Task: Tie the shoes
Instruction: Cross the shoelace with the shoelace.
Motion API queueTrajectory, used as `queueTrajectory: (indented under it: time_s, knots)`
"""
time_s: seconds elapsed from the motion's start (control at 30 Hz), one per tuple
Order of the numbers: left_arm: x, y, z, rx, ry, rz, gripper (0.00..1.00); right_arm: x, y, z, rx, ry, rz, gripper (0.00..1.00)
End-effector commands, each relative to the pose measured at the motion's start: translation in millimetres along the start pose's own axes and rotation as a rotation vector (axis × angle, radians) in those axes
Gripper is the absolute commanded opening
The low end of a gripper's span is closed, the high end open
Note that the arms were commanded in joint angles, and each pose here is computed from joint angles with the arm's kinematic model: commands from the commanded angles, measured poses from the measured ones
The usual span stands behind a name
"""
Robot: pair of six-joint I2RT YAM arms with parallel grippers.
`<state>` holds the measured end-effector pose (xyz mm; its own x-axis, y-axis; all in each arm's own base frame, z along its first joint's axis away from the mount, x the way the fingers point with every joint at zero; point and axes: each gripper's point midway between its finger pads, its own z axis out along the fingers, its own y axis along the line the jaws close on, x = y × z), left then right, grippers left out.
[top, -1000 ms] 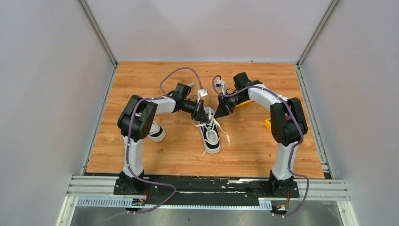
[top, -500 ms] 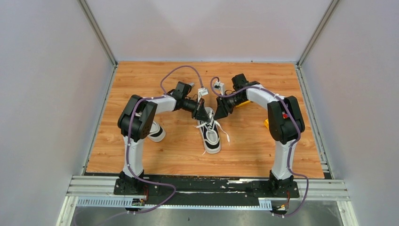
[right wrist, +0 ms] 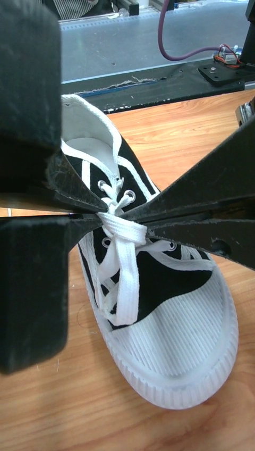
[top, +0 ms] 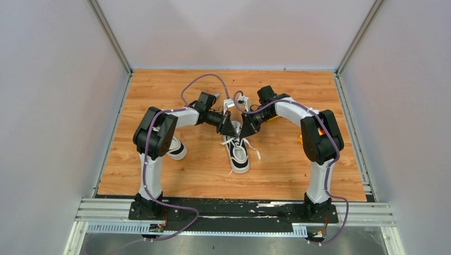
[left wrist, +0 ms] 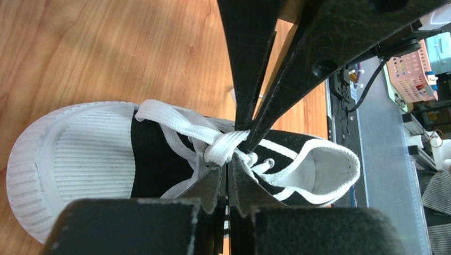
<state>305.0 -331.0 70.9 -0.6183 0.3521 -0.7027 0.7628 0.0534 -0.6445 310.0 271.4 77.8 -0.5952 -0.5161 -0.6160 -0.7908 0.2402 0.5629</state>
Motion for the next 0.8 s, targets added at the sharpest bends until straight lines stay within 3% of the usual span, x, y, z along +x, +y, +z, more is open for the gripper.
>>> queueTrajectory:
  time_s: [0.0,0.37,0.57,0.77]
  knots:
    - [-12,-2,-1,0.017,-0.017,0.032,0.0,-12,24,-8,-0.015,-0.018,-0.063,0.04]
    - [-25,-5,-2,0.069,-0.085,-0.004,0.0,3,51,0,-0.022,0.068,-0.117,0.05]
    - [-21,-11,-3,0.124,-0.089,-0.021,0.0,9,39,4,0.018,0.093,-0.094,0.08]
    - [-17,-17,-4,0.163,-0.096,-0.03,0.0,3,23,1,0.075,0.07,-0.074,0.17]
